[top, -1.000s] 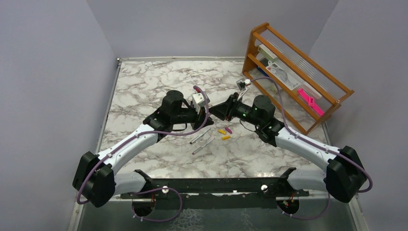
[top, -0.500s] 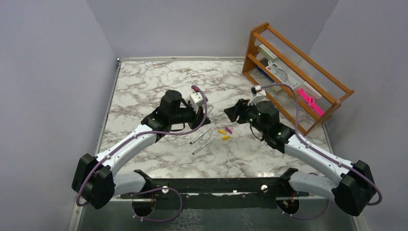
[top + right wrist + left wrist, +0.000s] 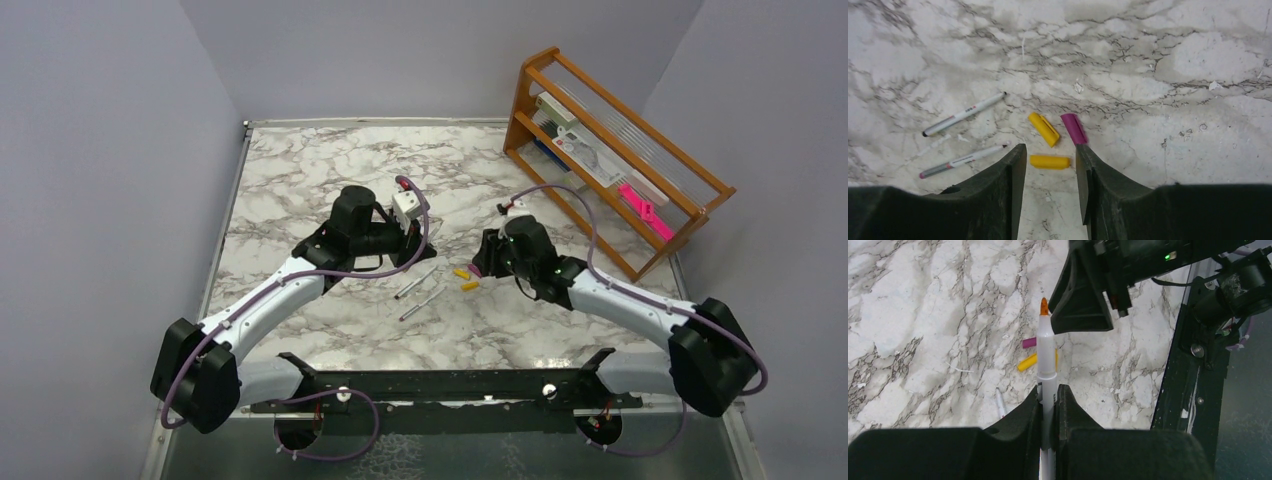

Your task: Insert the pens into the pen caps

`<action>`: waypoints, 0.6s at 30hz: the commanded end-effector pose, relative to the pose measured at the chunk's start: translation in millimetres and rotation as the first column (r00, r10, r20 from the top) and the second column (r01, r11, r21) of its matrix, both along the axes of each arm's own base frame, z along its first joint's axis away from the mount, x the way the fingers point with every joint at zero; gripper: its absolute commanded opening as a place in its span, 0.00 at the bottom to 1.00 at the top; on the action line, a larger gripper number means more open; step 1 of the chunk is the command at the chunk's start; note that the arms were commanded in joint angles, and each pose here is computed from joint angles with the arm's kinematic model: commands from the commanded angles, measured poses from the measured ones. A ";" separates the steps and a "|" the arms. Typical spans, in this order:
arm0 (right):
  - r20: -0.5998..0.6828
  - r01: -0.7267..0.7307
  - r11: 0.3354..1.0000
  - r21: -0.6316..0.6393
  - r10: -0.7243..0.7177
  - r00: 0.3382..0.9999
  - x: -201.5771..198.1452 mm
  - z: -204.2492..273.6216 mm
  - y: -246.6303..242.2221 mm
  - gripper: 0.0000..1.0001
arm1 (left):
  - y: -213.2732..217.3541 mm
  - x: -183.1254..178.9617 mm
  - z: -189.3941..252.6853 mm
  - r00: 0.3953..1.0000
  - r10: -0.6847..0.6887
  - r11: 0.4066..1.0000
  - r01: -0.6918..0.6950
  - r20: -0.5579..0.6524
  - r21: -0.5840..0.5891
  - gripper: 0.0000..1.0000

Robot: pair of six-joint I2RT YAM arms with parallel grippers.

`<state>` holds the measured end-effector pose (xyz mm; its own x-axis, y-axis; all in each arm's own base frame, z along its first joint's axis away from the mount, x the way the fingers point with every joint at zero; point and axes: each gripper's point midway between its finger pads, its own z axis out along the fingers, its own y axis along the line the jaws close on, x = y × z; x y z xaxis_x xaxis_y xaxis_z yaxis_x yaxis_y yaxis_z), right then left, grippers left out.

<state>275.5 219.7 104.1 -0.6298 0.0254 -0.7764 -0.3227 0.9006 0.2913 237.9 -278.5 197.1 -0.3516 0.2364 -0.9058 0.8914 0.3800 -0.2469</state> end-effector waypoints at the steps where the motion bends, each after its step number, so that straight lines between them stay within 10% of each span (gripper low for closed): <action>1: -0.030 -0.026 0.997 -0.071 0.024 0.999 8.3 -9.0 4.6 0.39 | -4.2 -6.8 11.0 0.998 -0.065 0.997 0.066 0.018 -0.037 0.00; 18: -0.146 -0.104 0.974 -0.203 0.075 0.986 19.7 -56.5 14.6 0.38 | -1.1 -8.6 9.5 0.997 -0.072 0.997 0.073 0.037 -0.023 0.00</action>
<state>299.5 234.1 58.9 -0.7043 -0.1363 -0.6966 -0.3464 0.9226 0.1697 231.8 -280.2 198.7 -0.3278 0.2453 -0.9124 0.9136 0.3284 -0.2399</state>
